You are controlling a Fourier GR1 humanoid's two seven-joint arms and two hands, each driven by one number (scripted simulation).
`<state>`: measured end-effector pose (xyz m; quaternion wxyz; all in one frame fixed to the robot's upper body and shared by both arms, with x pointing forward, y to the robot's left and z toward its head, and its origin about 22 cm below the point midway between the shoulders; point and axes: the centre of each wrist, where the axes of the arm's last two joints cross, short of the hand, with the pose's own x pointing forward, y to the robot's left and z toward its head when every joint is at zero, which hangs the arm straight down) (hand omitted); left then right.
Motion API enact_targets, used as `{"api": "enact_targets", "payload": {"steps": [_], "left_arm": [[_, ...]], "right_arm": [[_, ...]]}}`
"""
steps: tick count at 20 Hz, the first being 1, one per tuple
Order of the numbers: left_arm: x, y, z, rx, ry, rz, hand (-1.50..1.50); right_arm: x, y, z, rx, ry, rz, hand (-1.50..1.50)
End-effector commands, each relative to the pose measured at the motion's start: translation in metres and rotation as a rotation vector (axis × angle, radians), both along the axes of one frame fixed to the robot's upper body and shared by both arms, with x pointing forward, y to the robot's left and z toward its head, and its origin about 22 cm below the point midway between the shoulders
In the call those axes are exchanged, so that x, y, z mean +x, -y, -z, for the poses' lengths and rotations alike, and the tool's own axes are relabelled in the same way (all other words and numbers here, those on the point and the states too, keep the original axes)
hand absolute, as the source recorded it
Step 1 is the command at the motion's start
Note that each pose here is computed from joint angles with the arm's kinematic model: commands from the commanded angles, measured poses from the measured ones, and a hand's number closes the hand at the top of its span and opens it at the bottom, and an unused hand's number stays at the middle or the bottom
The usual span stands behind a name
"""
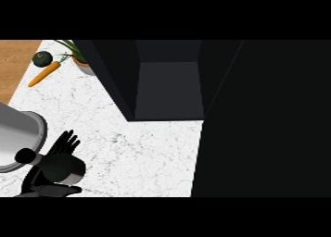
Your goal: Pick up the wine, place it into the cabinet and close the cabinet
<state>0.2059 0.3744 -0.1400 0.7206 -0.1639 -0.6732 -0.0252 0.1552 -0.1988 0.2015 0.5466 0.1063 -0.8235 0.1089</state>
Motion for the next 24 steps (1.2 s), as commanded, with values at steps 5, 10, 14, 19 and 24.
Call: {"api": "enact_targets", "payload": {"steps": [5, 10, 14, 19, 24], "left_arm": [[0.004, 0.016, 0.009, -0.226, 0.099, 0.033, 1.5], [0.023, 0.025, 0.003, -0.244, 0.063, 0.087, 1.5], [0.02, 0.035, 0.006, -0.282, 0.073, 0.12, 1.5], [0.026, 0.067, 0.014, -0.274, 0.07, -0.148, 1.5], [0.036, 0.076, 0.01, -0.303, 0.099, -0.425, 1.5]], "right_arm": [[-0.007, 0.004, -0.003, 0.015, 0.002, -0.014, -1.5], [-0.022, 0.006, -0.01, 0.013, 0.005, -0.027, -1.5], [-0.015, 0.001, -0.012, 0.019, 0.001, -0.014, -1.5], [0.0, 0.012, -0.003, 0.013, -0.002, 0.012, -1.5], [-0.002, 0.01, -0.003, 0.006, 0.007, 0.002, -1.5]]}}
